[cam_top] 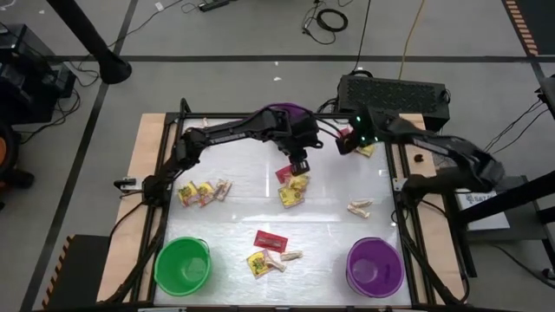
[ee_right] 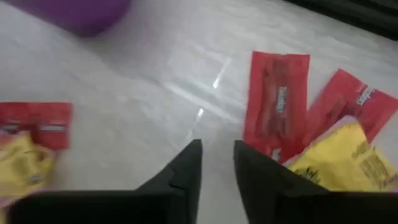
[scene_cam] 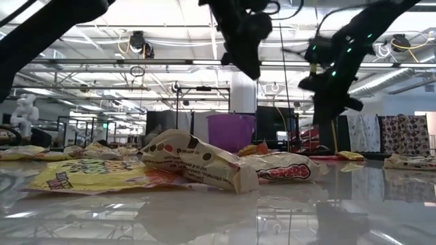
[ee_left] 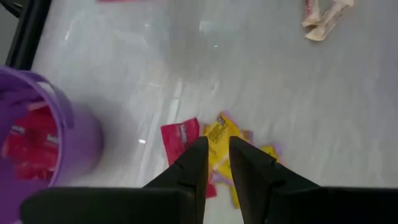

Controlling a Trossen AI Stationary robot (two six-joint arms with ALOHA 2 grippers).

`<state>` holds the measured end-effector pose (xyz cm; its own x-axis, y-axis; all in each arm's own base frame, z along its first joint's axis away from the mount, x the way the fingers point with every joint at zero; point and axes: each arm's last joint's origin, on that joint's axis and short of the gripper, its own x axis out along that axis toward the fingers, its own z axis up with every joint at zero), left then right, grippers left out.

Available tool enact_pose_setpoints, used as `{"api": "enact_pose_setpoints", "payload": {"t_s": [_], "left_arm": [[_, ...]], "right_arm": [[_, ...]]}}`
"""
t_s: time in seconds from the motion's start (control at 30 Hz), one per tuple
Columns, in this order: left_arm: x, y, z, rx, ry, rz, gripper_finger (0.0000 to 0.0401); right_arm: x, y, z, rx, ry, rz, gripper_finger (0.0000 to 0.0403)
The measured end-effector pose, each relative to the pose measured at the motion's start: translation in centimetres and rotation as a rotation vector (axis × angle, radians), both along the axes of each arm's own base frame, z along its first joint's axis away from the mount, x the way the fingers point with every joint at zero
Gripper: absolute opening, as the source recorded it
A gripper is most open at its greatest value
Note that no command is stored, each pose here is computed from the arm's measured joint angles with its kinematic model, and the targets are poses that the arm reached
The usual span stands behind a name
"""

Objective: Sort candy by brand, put in halloween buckets
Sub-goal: Put the red candy into the green bucket

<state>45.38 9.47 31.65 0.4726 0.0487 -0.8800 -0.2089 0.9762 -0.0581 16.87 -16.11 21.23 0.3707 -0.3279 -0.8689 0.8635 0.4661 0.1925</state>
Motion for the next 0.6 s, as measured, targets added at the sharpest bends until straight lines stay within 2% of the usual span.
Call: {"api": "enact_pose_setpoints", "payload": {"t_s": [0.13, 0.3, 0.5, 0.6], "left_arm": [[-2.3, -0.4, 2.0, -0.002, 0.060, 0.026, 0.0070], [-5.5, -1.1, 4.1, 0.102, 0.183, 0.087, 0.0070], [-8.9, -2.3, 6.0, 0.168, 0.167, 0.135, 0.0070], [-10.7, -2.5, 5.4, 0.171, 0.148, 0.170, 0.0070]], "right_arm": [[0.5, -2.2, -0.8, 0.007, 0.061, 0.035, 0.0155], [0.5, -3.5, -2.7, 0.046, 0.128, 0.050, 0.0210], [0.4, -4.9, -4.4, 0.060, 0.154, 0.028, 0.0231], [0.1, -5.2, -4.6, 0.050, 0.178, 0.008, 0.0228]]}}
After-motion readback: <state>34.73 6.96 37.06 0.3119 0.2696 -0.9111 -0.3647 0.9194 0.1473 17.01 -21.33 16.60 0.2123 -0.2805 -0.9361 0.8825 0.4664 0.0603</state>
